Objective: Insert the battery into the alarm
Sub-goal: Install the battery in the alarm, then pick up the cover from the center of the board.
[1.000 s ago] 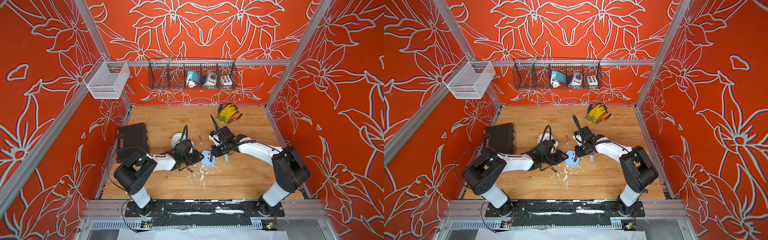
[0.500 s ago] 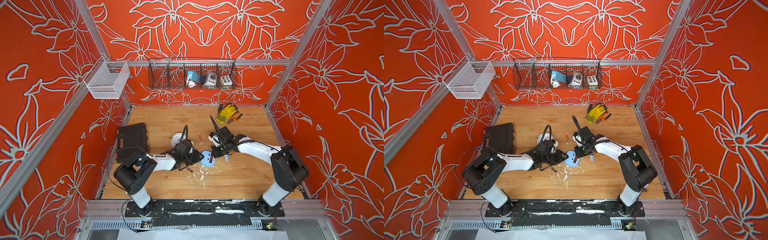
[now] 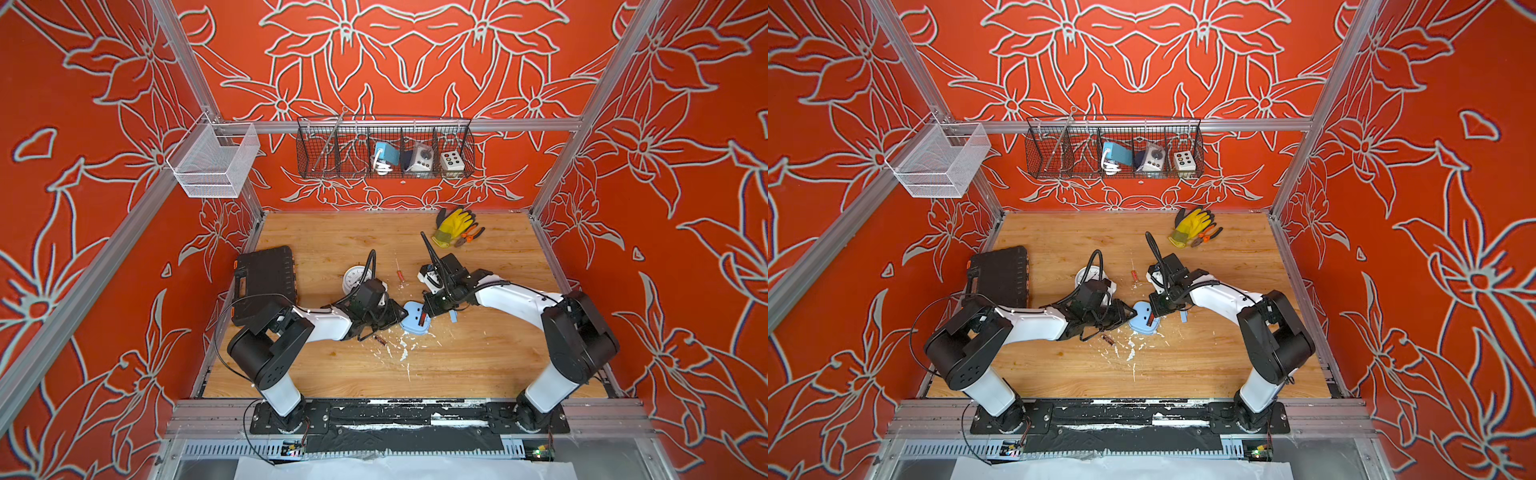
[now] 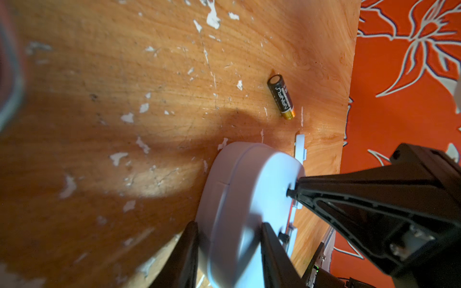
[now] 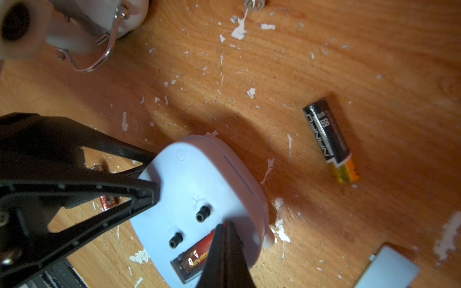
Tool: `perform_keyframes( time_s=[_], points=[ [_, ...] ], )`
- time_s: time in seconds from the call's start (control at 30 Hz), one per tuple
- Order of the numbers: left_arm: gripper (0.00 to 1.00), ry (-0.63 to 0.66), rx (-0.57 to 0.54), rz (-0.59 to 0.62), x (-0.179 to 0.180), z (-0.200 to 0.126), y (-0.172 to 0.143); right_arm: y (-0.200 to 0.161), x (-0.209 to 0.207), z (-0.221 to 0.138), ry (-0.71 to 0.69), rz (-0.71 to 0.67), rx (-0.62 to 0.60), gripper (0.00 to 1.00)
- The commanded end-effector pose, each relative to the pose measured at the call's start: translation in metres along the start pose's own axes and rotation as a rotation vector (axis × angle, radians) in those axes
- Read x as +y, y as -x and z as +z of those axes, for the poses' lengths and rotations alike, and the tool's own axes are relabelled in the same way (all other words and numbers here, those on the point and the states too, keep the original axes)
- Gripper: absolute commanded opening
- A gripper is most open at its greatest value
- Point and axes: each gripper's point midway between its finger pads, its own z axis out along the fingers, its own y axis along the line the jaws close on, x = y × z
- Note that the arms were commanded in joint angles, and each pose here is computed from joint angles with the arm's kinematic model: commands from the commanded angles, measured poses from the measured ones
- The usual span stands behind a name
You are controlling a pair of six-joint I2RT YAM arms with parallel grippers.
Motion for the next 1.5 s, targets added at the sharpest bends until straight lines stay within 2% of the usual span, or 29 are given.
perform_keyframes(
  time_s=[0.0,0.1,0.2,0.33,0.5,0.67,1.13,1.47],
  points=[
    [0.35,0.127,0.047,-0.029,0.036,0.004,-0.014,-0.003,0.012,-0.013,0.037,0.019,0.004,0.12],
    [0.35,0.123,0.052,-0.028,0.036,0.004,-0.015,0.022,0.015,-0.035,0.035,0.027,-0.116,0.27],
    [0.35,0.118,0.051,-0.019,0.033,0.004,-0.014,0.03,-0.002,-0.046,-0.005,0.08,-0.196,0.4],
    [0.35,0.119,0.054,-0.005,0.031,0.004,-0.013,0.021,-0.045,-0.05,-0.054,0.242,-0.227,0.43],
    [0.35,0.118,0.057,0.0,0.031,0.003,-0.013,-0.006,-0.098,-0.052,-0.149,0.416,-0.243,0.42],
    [0.35,0.114,0.056,0.003,0.031,0.003,-0.014,-0.025,-0.117,-0.04,-0.173,0.472,-0.216,0.41],
    [0.36,0.115,0.062,-0.004,0.033,0.003,-0.016,-0.033,-0.116,-0.014,-0.107,0.472,-0.151,0.21],
    [0.36,0.116,0.064,-0.007,0.034,0.003,-0.017,-0.061,-0.107,-0.011,-0.079,0.479,-0.097,0.21]
  ],
)
